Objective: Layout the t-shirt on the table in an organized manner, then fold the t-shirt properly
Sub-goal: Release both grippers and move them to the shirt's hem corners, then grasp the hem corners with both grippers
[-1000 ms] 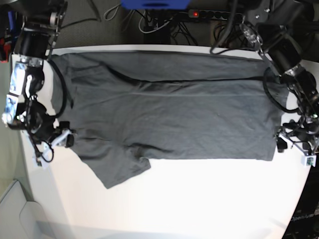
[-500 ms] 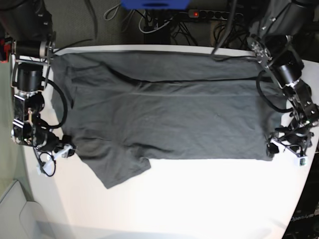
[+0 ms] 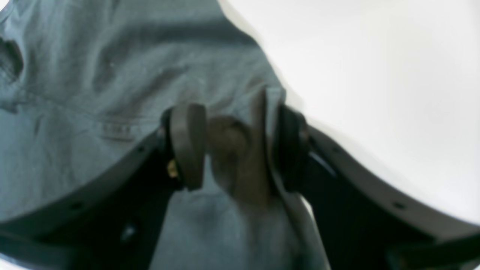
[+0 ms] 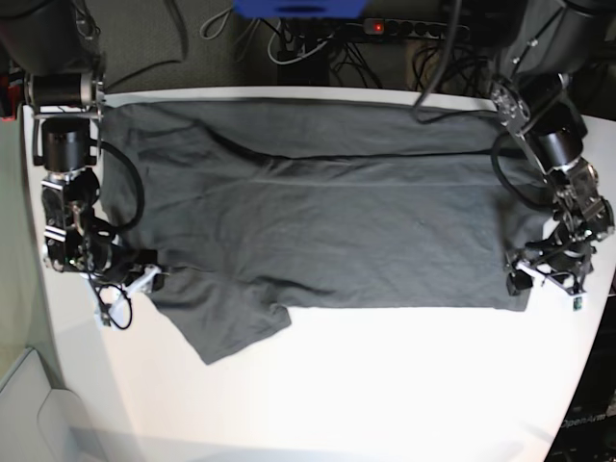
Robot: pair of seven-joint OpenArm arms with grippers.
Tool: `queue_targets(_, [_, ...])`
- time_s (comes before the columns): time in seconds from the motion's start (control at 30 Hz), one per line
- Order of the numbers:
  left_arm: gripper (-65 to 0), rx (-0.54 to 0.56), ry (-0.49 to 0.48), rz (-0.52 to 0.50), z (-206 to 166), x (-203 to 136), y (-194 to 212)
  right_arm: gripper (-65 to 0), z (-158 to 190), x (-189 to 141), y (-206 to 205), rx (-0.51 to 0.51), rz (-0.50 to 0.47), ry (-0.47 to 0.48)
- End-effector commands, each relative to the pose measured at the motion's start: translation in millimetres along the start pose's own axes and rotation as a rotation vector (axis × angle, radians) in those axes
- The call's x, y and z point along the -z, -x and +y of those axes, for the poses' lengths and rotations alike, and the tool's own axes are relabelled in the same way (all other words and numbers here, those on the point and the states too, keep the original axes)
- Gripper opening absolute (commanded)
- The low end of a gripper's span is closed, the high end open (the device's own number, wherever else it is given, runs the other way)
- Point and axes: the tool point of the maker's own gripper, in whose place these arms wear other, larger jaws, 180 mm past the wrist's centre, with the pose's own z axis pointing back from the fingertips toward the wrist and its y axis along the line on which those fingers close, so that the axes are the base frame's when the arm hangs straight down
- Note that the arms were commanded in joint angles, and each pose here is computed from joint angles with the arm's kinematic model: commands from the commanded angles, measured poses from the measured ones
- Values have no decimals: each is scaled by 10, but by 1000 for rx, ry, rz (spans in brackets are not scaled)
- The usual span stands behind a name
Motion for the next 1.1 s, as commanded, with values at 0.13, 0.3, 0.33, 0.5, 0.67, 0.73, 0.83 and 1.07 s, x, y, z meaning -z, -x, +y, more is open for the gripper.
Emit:
queue_targets(0.13, [-120, -37, 11, -119, 42, 45, -317, -547, 1, -7, 14, -3, 5, 3])
queue_targets(0.3, [-120, -117, -74, -106, 285, 122, -193, -569, -9, 5, 133, 1, 26, 4])
queue_targets(0.33, [-120, -134, -96, -115, 322, 139, -204, -569, -12, 8, 160, 2, 31, 4])
queue_targets(0.5, [-120, -160, -93, -104, 301, 244, -177, -571, -14, 10, 187, 3, 35, 5])
queue_targets(0.67, [-120, -50, -61, -38, 157, 319, -87, -572, -14, 10, 190, 3, 37, 5])
queue_targets(0.73, [-120, -28, -52, -22, 118, 334, -52, -572, -14, 10, 190, 3, 37, 5])
queue_targets(0.83, [-120, -24, -48, -16, 96, 344, -38, -572, -14, 10, 193, 3, 38, 5])
queue_targets(1.07, [-122, -18, -45, 9, 74, 348, 59, -573, -14, 10, 190, 3, 37, 5])
